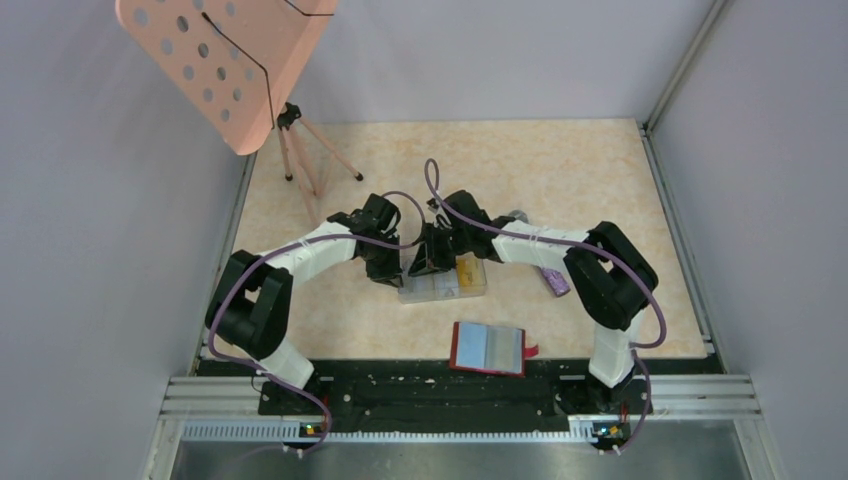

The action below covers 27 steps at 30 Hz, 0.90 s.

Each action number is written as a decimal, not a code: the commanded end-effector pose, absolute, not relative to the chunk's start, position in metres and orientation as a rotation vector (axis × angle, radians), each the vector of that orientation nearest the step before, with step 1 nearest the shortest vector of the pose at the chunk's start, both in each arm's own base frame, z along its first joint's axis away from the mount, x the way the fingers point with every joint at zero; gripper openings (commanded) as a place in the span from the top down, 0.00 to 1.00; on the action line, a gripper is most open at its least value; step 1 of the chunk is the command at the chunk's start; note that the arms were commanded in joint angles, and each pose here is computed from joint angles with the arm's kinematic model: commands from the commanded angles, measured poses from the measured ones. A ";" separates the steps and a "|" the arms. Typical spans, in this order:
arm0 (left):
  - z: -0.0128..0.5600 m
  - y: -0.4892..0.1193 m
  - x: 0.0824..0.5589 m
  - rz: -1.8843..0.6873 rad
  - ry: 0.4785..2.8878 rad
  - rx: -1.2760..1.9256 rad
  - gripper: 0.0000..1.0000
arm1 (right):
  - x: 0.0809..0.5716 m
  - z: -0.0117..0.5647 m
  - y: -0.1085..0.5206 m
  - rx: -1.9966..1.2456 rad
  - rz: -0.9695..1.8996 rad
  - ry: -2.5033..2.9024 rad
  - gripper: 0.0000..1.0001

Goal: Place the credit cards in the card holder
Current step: Pick up the credit card from the storage box.

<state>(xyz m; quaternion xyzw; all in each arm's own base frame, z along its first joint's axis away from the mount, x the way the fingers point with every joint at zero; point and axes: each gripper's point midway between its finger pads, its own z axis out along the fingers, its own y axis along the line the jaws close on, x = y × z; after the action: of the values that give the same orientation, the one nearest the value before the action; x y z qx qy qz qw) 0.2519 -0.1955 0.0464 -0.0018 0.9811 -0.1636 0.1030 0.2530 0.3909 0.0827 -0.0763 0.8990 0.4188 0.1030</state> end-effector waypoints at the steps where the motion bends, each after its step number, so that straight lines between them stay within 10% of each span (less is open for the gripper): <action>1: 0.040 -0.202 0.251 -0.519 2.889 0.037 0.86 | 0.250 0.093 0.405 -0.254 1.337 2.583 0.84; 18: 0.044 -0.200 0.252 -0.493 2.880 0.046 0.87 | 0.261 0.067 0.358 -0.231 0.901 2.679 0.65; 27: 0.107 -0.198 0.270 -0.528 2.659 0.067 0.65 | 0.259 0.072 0.354 -0.227 0.892 2.673 0.61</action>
<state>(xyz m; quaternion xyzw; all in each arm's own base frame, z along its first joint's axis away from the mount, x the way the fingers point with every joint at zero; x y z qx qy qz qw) 0.2553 -0.1943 0.0642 0.0080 0.9762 -0.1671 0.1380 0.2510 0.3499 0.0438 -0.0660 0.9423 0.3051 0.1207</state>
